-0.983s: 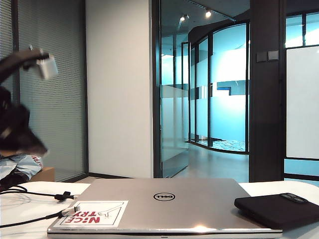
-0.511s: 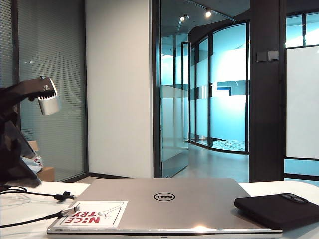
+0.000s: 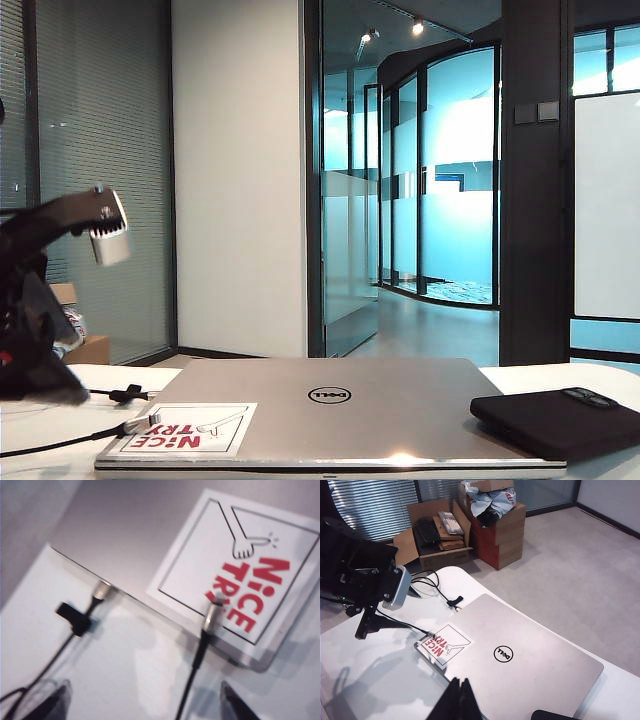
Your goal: Pick up the charging cable and the phone, plug the charging cable into the charging port on the phone, and finally place them back on the table.
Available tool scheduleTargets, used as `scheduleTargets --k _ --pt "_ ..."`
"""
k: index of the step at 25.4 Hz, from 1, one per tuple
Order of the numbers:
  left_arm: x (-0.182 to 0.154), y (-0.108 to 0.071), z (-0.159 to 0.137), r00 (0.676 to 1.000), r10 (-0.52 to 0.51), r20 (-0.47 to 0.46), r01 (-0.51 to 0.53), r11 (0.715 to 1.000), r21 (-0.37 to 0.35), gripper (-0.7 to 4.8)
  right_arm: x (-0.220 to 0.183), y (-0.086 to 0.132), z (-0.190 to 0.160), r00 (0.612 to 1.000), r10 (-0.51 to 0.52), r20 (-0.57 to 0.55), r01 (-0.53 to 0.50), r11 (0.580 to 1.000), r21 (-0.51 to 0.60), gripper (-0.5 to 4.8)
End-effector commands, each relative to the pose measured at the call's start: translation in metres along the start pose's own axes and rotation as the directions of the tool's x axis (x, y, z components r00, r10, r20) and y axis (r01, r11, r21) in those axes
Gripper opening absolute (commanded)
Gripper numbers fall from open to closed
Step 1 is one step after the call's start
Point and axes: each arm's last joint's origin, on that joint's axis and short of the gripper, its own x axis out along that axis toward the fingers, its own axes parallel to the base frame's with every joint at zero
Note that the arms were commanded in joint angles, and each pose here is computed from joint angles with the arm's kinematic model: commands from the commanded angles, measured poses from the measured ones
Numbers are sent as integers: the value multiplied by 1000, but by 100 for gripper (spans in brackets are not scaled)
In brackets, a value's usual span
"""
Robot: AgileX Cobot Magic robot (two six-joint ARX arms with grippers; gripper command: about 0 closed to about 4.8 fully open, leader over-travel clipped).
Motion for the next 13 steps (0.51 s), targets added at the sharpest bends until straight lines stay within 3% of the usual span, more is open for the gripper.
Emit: scheduleTargets --k 1,13 --pt "3 -1 -1 1000 -11 -5 11 1000 0 377 -1 0 4 1000 -3 28 3 1000 -5 -3" --pt "22 -5 -9 999 -32 -19 32 999 17 377 -1 0 4 1000 -3 29 3 1000 -5 -3"
